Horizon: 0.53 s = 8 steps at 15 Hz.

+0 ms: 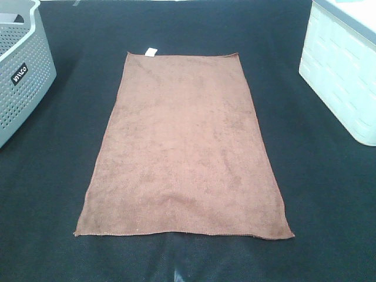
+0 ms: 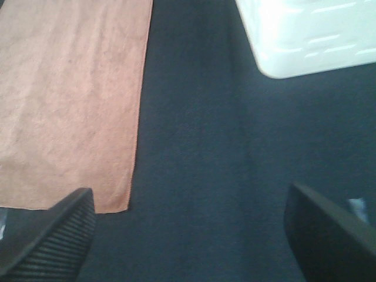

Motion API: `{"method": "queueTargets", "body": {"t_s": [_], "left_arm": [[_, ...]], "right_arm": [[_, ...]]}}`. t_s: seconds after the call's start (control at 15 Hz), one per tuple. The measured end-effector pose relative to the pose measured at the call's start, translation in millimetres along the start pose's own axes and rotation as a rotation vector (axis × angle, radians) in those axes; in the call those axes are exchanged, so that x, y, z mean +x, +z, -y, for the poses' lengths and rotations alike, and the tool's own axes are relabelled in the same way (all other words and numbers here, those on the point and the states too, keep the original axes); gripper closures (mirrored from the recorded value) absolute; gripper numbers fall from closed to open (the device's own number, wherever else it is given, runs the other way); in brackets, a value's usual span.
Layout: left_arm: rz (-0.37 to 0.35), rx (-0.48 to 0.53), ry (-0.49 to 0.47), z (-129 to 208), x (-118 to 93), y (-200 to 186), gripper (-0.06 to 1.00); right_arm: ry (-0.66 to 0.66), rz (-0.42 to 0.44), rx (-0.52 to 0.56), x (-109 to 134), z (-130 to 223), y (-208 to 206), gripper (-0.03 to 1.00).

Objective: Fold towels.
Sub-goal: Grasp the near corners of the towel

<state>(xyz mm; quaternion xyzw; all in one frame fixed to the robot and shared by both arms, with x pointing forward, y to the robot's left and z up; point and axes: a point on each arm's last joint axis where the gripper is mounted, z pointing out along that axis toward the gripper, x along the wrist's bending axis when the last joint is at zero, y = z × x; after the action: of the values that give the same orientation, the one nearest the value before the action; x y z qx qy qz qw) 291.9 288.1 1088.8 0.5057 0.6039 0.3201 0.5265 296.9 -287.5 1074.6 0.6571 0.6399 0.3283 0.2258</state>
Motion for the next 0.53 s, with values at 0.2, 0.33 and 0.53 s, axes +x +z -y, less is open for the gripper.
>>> {"method": "queueTargets", "body": {"t_s": [0.2, 0.33, 0.53], "left_arm": [[0.017, 0.185, -0.191, 0.5, 0.0, 50.3, 0.35], [0.01, 0.333, -0.231, 9.7, 2.7, 80.6, 0.35], [0.022, 0.558, -0.285, 33.9, 8.9, 129.9, 0.35]], "right_arm": [[0.053, -0.019, 0.185, 2.0, -24.7, 38.0, 0.19], [0.08, -0.019, 0.269, 1.2, -32.8, 62.0, 0.2], [0.094, -0.029, 0.419, -1.0, -38.4, 110.9, 0.2]]}}
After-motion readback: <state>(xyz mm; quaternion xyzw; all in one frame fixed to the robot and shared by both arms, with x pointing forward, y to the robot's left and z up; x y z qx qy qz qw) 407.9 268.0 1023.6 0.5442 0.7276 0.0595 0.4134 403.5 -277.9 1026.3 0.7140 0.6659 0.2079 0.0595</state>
